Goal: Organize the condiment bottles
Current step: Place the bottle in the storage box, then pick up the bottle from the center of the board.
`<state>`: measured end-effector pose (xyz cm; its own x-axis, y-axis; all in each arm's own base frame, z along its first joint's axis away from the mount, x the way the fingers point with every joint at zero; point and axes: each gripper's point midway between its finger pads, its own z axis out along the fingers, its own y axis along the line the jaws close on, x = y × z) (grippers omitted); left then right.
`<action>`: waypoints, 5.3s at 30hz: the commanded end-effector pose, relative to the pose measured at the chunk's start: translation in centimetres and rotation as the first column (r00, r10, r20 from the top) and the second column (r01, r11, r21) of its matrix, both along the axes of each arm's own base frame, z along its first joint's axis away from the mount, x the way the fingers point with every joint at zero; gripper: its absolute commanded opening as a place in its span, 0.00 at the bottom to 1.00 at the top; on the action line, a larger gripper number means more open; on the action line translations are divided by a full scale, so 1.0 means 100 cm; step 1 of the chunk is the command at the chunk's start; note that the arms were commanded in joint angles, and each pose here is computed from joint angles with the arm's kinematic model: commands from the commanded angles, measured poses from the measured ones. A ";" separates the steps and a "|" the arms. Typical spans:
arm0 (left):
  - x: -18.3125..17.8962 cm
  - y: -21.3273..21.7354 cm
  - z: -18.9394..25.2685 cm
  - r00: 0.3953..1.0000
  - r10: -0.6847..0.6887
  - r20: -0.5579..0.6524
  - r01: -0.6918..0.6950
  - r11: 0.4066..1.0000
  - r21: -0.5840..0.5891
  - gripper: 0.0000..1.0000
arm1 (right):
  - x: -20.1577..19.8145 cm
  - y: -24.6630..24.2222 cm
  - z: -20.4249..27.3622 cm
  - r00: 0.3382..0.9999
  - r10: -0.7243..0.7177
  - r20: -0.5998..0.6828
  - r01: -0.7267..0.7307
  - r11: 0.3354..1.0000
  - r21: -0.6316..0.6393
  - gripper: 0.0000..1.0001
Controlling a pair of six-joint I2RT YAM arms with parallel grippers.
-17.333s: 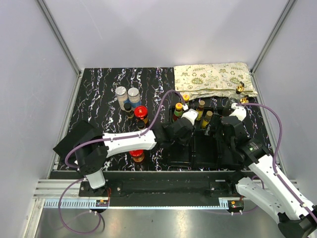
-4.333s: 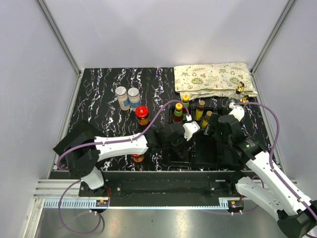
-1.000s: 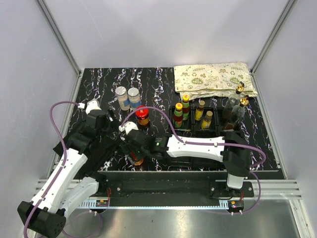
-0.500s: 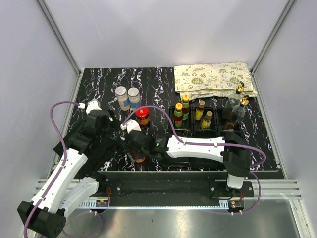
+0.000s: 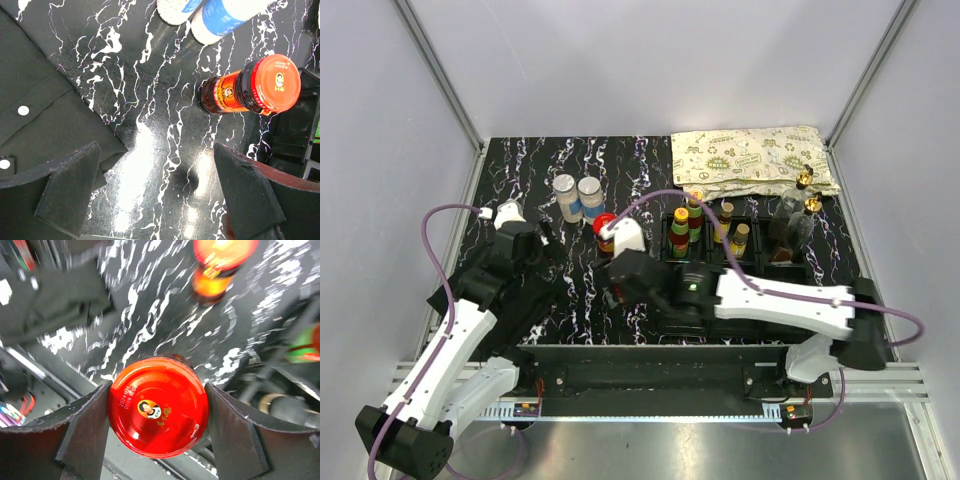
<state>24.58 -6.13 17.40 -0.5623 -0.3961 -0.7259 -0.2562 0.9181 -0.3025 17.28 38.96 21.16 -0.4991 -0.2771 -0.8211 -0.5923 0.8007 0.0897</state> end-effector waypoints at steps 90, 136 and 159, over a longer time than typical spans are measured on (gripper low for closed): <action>0.010 -0.014 0.012 0.994 -0.073 0.075 0.076 0.996 -0.035 0.99 | 0.097 -0.206 0.030 0.878 -0.470 0.090 0.446 0.871 0.205 0.98; 0.002 -0.003 0.022 0.992 -0.023 0.125 0.028 0.999 -0.039 0.99 | 0.187 0.042 -0.060 0.999 -0.009 -0.031 0.007 0.998 -0.066 1.00; 0.002 -0.003 0.023 0.992 -0.025 0.127 0.030 0.999 -0.040 0.99 | 0.195 0.039 -0.060 0.998 -0.056 -0.012 0.055 0.995 -0.079 0.38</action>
<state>24.30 -6.68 18.65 -0.5213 -0.3960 -0.7560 -0.1876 0.9173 -0.3511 36.04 42.44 12.78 -0.5542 -0.3541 -0.7533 -0.5687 0.8219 0.0321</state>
